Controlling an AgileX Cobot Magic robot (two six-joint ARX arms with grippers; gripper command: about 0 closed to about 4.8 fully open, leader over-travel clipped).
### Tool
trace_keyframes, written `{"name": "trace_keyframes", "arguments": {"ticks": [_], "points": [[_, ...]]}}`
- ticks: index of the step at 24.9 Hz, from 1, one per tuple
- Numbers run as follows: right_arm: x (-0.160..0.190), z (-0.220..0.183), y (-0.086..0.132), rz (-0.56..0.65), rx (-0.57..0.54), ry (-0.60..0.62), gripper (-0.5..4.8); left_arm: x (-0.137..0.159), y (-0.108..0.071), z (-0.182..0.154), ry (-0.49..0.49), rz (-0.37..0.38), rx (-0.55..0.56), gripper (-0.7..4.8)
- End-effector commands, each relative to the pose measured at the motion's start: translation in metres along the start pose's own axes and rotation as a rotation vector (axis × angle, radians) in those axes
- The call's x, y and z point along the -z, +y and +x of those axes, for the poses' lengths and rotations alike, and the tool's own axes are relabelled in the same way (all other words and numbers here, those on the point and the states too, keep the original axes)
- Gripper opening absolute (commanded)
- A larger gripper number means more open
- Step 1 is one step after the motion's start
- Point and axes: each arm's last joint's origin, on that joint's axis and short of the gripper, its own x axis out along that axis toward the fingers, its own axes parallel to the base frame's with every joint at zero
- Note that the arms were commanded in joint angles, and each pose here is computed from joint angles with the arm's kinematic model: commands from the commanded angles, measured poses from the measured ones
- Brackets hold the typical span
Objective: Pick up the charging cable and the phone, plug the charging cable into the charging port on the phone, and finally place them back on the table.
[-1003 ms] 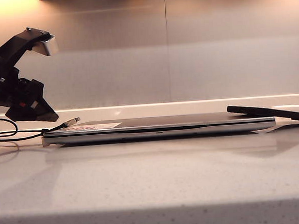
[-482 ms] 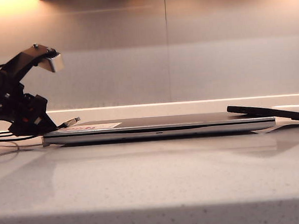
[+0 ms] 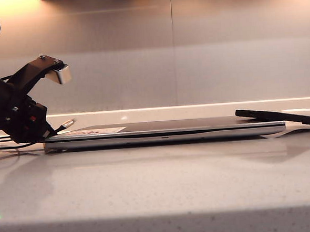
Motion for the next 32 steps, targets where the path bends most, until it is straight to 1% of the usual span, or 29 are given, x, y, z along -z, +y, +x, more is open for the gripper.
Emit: {"name": "trace_keyframes", "arguments": {"ticks": [1,5,10,12,14,17,19,22,24,26,29,32], "points": [[-0.004,-0.001,0.000,0.002,0.001,-0.027,-0.06,-0.002,0.001,0.000,-0.016,-0.006,-0.009,-0.07],[-0.004,-0.001,0.000,0.002,0.004,-0.026,-0.06,-0.003,0.002,-0.001,-0.016,-0.050,-0.009,-0.07],[-0.002,-0.001,0.000,0.001,0.008,-0.004,-0.06,-0.006,0.002,-0.011,-0.001,-0.080,-0.001,-0.07],[0.000,-0.001,-0.002,-0.001,0.035,0.010,-0.06,-0.009,0.003,-0.018,-0.005,-0.099,-0.003,-0.07],[0.001,-0.001,-0.004,-0.003,0.081,0.026,-0.06,-0.013,0.004,-0.025,-0.013,-0.135,-0.006,-0.07],[0.003,-0.001,-0.010,0.000,0.122,0.049,-0.06,-0.018,0.006,-0.038,-0.031,-0.191,-0.014,-0.07],[0.004,-0.001,-0.020,0.060,0.173,0.057,-0.06,-0.025,0.007,-0.053,-0.062,-0.240,-0.026,-0.07],[0.005,-0.002,-0.032,0.142,0.186,0.052,-0.06,-0.029,0.008,-0.063,-0.089,-0.282,-0.034,-0.07],[0.005,-0.003,-0.039,0.182,0.178,0.055,-0.06,-0.032,0.009,-0.069,-0.098,-0.286,-0.037,-0.07],[0.009,-0.004,-0.048,0.262,0.176,0.082,-0.06,-0.033,0.009,-0.074,-0.102,-0.286,-0.038,-0.07],[0.024,-0.005,-0.061,0.371,0.197,0.132,-0.06,-0.036,0.008,-0.076,-0.089,-0.332,-0.021,-0.07],[0.036,-0.004,-0.066,0.447,0.220,0.151,-0.06,-0.043,0.005,-0.077,-0.110,-0.318,0.000,-0.07]]}}
